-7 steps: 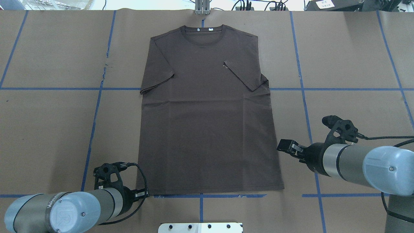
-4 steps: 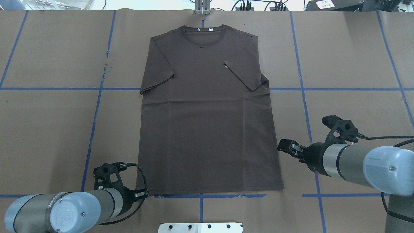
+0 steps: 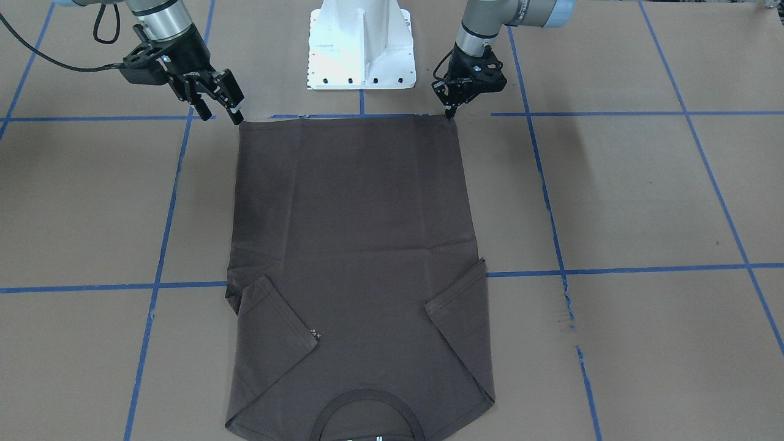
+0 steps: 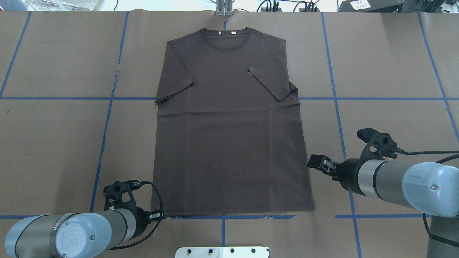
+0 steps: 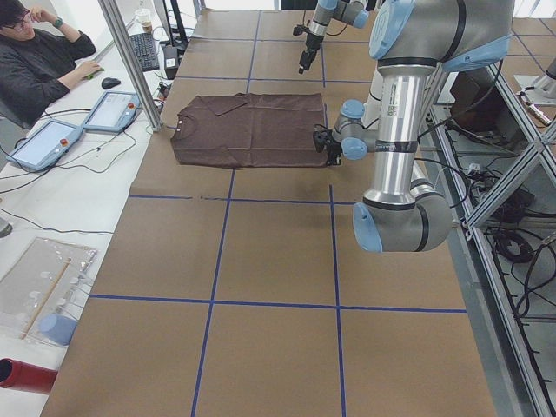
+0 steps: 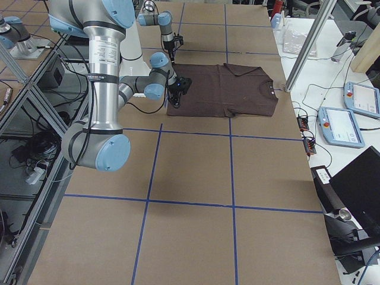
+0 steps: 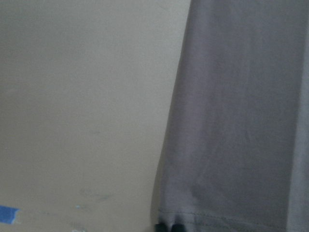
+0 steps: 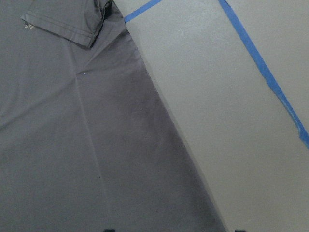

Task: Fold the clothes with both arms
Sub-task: 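Lower both grippers onto the hem corners and grasp them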

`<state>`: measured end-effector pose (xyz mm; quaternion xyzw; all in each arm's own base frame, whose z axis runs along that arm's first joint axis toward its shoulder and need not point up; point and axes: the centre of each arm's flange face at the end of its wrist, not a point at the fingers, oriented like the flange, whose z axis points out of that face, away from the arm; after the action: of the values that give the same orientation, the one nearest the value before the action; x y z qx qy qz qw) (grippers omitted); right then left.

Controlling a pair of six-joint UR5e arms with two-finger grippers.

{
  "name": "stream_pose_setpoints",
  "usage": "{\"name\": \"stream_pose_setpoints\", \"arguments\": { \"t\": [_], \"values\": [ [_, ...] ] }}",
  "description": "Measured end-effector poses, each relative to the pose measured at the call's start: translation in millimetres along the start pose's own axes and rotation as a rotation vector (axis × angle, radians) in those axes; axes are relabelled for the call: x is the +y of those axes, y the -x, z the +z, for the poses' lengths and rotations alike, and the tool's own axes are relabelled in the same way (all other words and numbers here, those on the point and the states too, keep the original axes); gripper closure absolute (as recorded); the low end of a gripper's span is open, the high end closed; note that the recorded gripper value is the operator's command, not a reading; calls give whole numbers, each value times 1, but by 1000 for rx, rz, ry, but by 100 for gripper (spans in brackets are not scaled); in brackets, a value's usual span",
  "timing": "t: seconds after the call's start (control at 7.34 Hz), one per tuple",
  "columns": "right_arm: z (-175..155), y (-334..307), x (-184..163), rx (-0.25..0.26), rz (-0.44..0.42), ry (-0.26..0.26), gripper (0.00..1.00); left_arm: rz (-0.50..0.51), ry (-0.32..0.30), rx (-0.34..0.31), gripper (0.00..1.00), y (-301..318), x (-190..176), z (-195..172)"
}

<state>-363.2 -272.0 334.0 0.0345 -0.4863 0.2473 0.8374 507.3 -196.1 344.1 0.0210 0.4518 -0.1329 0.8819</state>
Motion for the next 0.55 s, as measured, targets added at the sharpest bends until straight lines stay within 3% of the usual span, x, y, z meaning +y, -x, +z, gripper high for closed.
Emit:
{"name": "stream_pose_setpoints", "arguments": {
  "t": [0.14,0.55],
  "values": [
    [3,-1,4,6,-2,-3,40,1,0,0,100,-1,0,-1],
    [17,-3,26,74,36,-35,43,2,0,9,100,-6,0,-5]
  ]
}}
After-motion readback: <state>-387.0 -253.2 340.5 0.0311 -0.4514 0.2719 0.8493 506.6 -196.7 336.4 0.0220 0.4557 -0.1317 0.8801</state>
